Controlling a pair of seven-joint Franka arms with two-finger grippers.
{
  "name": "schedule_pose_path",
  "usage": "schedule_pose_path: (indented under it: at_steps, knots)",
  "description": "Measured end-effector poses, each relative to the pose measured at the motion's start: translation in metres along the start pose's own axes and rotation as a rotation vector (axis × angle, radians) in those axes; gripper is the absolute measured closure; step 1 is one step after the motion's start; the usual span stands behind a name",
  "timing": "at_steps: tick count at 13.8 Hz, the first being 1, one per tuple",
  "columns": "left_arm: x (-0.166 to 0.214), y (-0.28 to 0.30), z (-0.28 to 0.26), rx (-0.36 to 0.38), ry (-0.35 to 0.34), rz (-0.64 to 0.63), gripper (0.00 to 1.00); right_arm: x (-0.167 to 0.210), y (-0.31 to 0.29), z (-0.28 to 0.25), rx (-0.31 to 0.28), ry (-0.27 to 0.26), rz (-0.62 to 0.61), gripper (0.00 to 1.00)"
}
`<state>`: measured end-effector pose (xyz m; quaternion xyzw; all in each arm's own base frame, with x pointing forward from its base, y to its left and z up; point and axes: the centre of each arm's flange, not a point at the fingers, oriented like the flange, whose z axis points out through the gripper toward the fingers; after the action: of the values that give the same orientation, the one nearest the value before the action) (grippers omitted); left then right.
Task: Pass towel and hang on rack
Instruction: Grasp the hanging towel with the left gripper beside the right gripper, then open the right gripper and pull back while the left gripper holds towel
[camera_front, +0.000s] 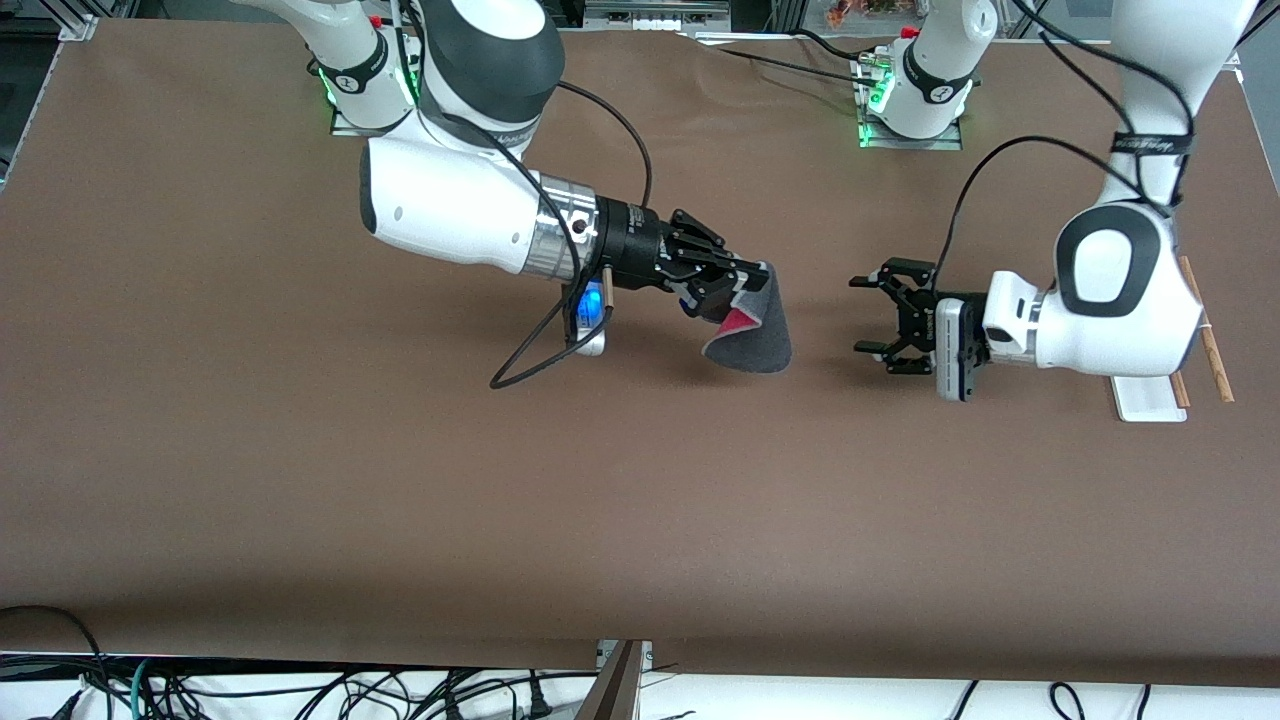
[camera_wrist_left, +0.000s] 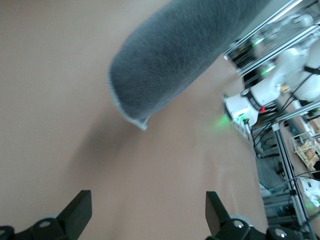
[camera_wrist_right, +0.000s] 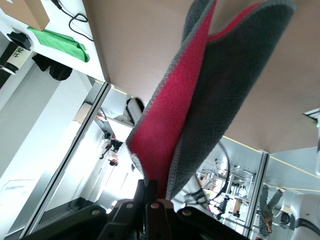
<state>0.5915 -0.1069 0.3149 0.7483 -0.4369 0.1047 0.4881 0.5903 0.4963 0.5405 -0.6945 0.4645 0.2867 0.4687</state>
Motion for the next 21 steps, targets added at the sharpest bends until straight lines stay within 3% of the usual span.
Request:
schedule_pose_path:
  at_steps: [3,6,11,18,20,21]
  knots:
    - [-0.003,-0.017,0.028,-0.048,0.158,0.133,0.0,-0.005,0.0,0.008,0.018,-0.004,0.008,0.99]
    - [0.001,-0.023,0.044,-0.061,0.264,0.214,0.0,-0.006,0.0,0.009,0.021,-0.004,0.008,0.99]
    - [-0.003,-0.033,0.062,-0.069,0.348,0.266,0.04,-0.006,0.0,0.009,0.021,-0.004,0.009,0.99]
    - [0.007,-0.027,0.078,-0.093,0.365,0.299,0.81,-0.005,0.0,0.009,0.021,-0.004,0.009,0.99]
    - [0.007,-0.027,0.077,-0.09,0.367,0.304,0.98,-0.005,0.0,0.009,0.022,-0.003,0.009,0.94]
    - [0.007,-0.028,0.076,-0.088,0.368,0.304,0.98,-0.005,0.0,0.008,0.022,-0.003,0.009,0.94]
